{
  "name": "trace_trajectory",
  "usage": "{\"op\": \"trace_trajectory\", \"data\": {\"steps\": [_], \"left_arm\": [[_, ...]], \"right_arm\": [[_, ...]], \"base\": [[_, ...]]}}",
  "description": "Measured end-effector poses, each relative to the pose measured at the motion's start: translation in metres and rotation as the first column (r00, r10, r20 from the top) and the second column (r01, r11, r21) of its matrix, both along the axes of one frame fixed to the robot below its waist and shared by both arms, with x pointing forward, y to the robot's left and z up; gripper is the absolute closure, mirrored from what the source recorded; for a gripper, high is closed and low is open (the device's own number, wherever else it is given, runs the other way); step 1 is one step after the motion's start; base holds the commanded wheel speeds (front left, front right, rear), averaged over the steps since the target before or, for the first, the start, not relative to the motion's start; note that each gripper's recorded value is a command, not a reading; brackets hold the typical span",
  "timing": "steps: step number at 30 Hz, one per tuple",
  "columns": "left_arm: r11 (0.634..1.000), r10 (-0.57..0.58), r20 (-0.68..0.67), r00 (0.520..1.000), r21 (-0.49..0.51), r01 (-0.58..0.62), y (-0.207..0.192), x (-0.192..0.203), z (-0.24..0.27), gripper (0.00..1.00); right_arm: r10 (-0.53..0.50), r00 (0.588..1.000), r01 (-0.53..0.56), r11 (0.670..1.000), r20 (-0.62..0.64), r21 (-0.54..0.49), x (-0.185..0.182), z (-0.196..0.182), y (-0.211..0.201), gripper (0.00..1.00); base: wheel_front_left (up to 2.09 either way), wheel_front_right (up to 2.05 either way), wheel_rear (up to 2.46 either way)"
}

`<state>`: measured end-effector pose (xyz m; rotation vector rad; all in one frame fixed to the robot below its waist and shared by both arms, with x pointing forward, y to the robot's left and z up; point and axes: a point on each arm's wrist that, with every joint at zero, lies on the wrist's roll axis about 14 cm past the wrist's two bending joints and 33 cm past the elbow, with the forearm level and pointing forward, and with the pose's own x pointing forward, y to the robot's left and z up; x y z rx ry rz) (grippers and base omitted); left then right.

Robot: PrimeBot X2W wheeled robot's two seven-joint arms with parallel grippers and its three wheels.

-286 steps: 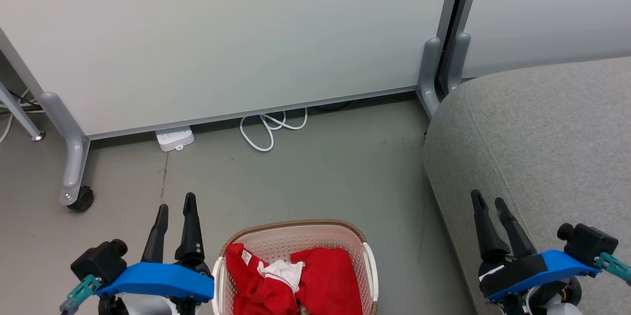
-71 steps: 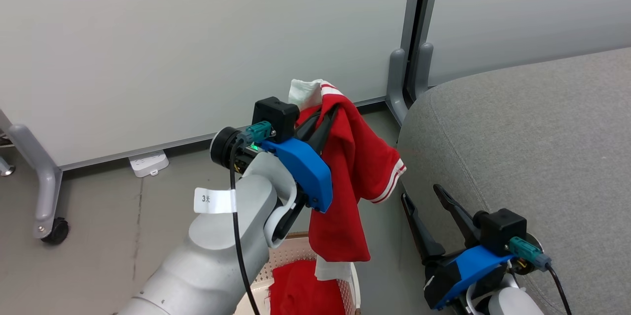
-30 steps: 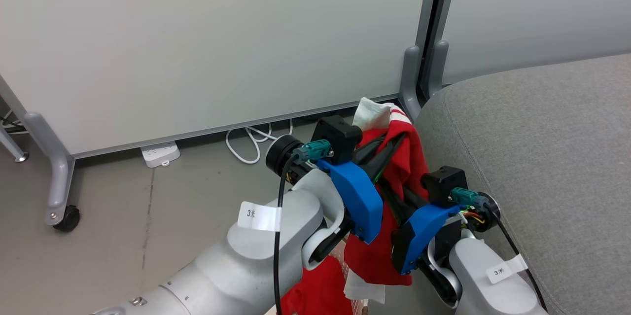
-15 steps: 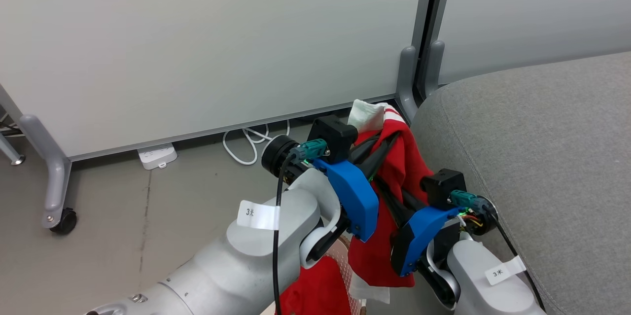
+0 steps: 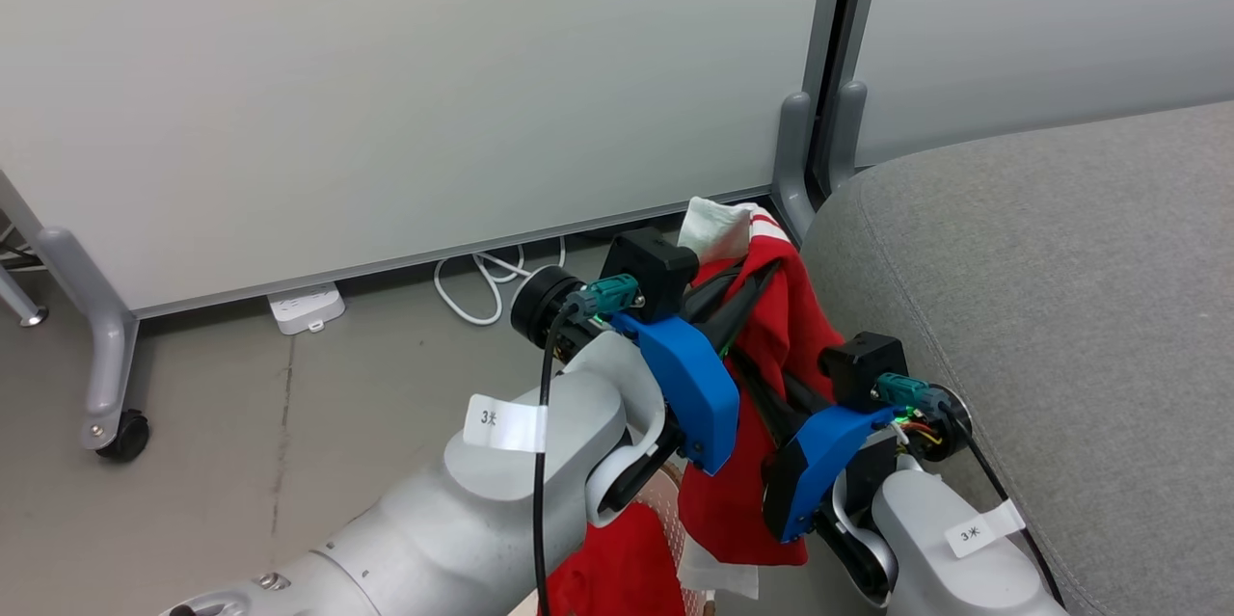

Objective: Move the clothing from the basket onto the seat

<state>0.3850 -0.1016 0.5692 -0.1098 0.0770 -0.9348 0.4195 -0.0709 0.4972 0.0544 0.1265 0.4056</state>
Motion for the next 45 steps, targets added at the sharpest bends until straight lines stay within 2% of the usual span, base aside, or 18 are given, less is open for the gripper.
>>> {"op": "trace_trajectory", "data": {"steps": [4,5,9,13,26,34,37,45], "left_arm": [[1.0,0.003,0.007,1.0,-0.002,-0.003,0.0,0.0,0.002,1.0],[1.0,0.002,0.011,1.0,-0.009,-0.002,-0.001,0.0,0.004,0.0],[0.999,-0.007,0.03,1.0,-0.033,0.008,-0.004,-0.001,0.009,0.0],[0.997,0.04,0.051,0.998,-0.071,-0.036,0.007,0.006,0.013,0.0],[0.964,0.23,0.014,0.973,-0.137,-0.226,0.093,-0.012,-0.039,0.0],[0.94,0.323,-0.017,0.946,-0.109,-0.323,0.127,-0.022,-0.063,0.0],[0.932,0.344,-0.028,0.938,-0.107,-0.345,0.132,-0.024,-0.068,0.0],[0.946,0.304,-0.019,0.953,-0.115,-0.304,0.118,-0.028,-0.066,0.0]], "right_arm": [[-0.001,1.0,0.001,1.0,0.002,-0.001,0.0,0.0,-0.001,1.0],[-0.002,1.0,0.002,1.0,0.008,0.0,0.0,0.002,-0.001,1.0],[-0.005,1.0,0.005,1.0,0.009,0.001,0.001,0.002,-0.002,1.0],[-0.015,1.0,0.015,1.0,0.013,0.004,0.004,0.003,-0.005,1.0],[-0.056,0.998,0.055,0.998,0.029,0.013,0.012,0.004,-0.016,1.0],[-0.069,0.997,0.069,0.998,0.032,0.016,0.011,0.006,-0.019,1.0],[-0.072,0.997,0.072,0.997,0.029,0.015,0.01,0.005,-0.02,1.0],[-0.108,0.994,0.107,0.994,0.023,0.029,0.003,0.005,-0.033,1.0]], "base": [[0.0,0.0,0.0],[0.0,0.0,0.0],[0.0,0.0,0.0],[0.0,0.0,0.0],[0.0,0.0,0.0],[0.0,0.0,0.0],[0.0,0.0,0.0],[0.0,0.0,0.0]]}}
